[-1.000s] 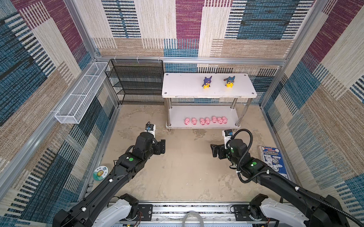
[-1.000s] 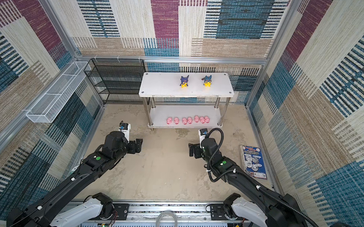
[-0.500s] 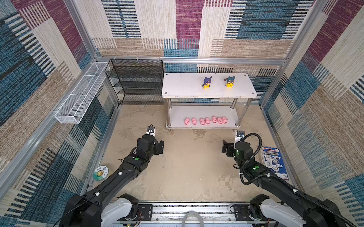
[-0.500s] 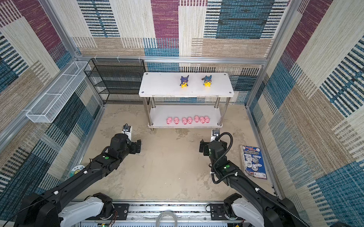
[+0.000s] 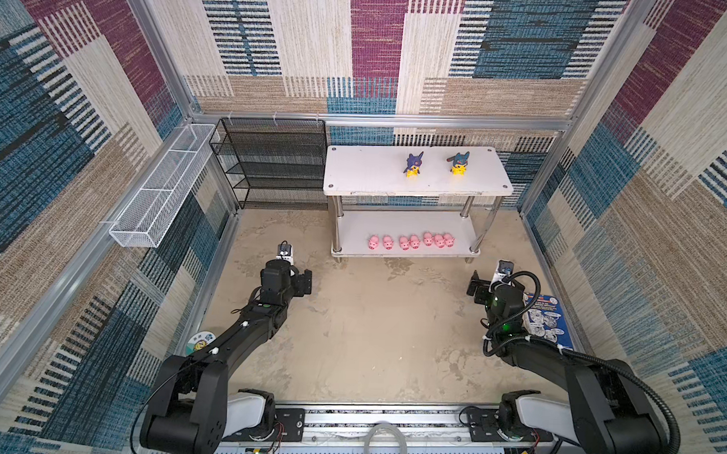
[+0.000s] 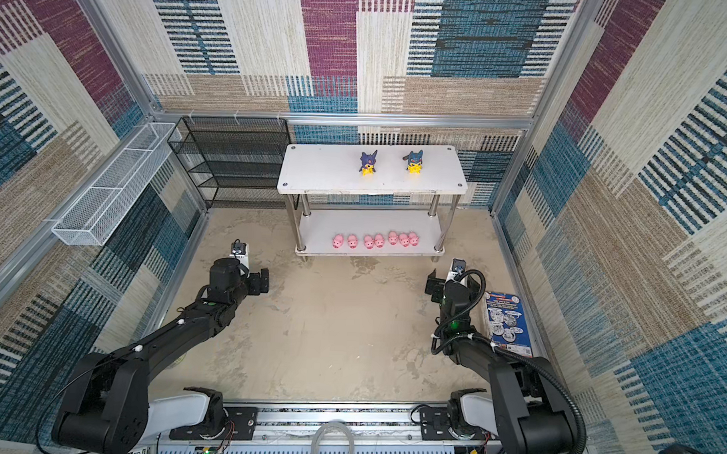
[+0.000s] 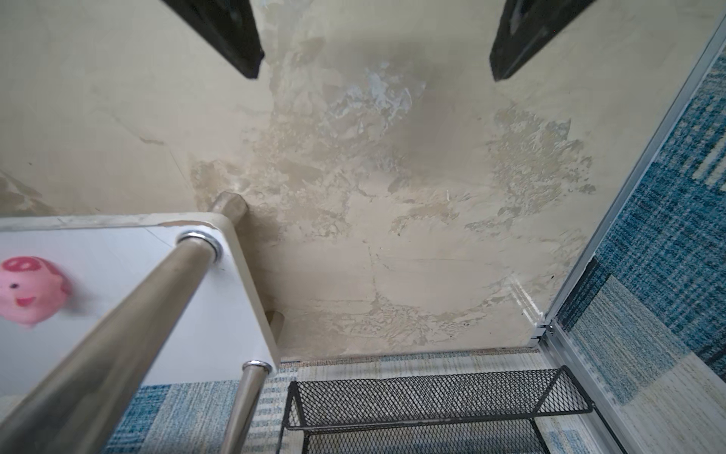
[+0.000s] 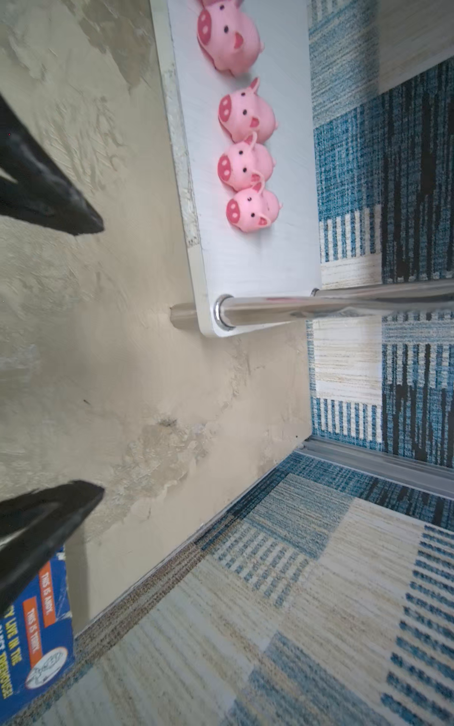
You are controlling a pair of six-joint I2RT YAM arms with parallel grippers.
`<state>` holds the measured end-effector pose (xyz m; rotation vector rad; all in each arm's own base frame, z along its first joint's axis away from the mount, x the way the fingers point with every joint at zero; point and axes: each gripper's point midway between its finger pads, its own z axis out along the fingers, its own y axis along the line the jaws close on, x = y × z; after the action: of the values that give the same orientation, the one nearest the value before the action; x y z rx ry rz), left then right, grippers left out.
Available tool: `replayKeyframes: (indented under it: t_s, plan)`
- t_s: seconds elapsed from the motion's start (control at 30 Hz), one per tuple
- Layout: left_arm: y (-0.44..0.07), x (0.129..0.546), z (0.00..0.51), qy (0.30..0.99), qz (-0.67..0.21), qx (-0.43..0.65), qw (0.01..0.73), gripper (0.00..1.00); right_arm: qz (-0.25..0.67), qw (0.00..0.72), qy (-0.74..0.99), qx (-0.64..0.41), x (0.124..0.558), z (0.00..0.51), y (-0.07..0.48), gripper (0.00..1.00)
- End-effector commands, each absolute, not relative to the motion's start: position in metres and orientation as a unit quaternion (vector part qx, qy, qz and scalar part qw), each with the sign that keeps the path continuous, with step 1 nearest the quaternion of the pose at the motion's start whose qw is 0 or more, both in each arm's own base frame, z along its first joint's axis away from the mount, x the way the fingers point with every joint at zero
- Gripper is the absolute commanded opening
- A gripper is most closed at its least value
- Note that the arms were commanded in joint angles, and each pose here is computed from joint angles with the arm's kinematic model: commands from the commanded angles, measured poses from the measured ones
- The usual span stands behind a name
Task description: Place and organize the plastic toys onto the shelf
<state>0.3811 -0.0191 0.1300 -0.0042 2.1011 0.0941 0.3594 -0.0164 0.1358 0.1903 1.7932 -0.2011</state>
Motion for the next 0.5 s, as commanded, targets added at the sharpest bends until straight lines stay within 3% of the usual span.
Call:
replayKeyframes:
  t_s: [0.0, 0.47]
  plan:
    - [-0.017, 0.395, 0.145, 0.845, 0.008, -0.004, 0.535, 0.96, -0.074, 0.671, 0.733, 0.083, 0.368, 0.163, -0.019, 1.0]
    - [0.018, 0.393, 0.127, 0.822, 0.039, -0.029, 0.567, 0.96, -0.032, 0.684, 0.726, 0.058, 0.381, 0.149, -0.016, 1.0]
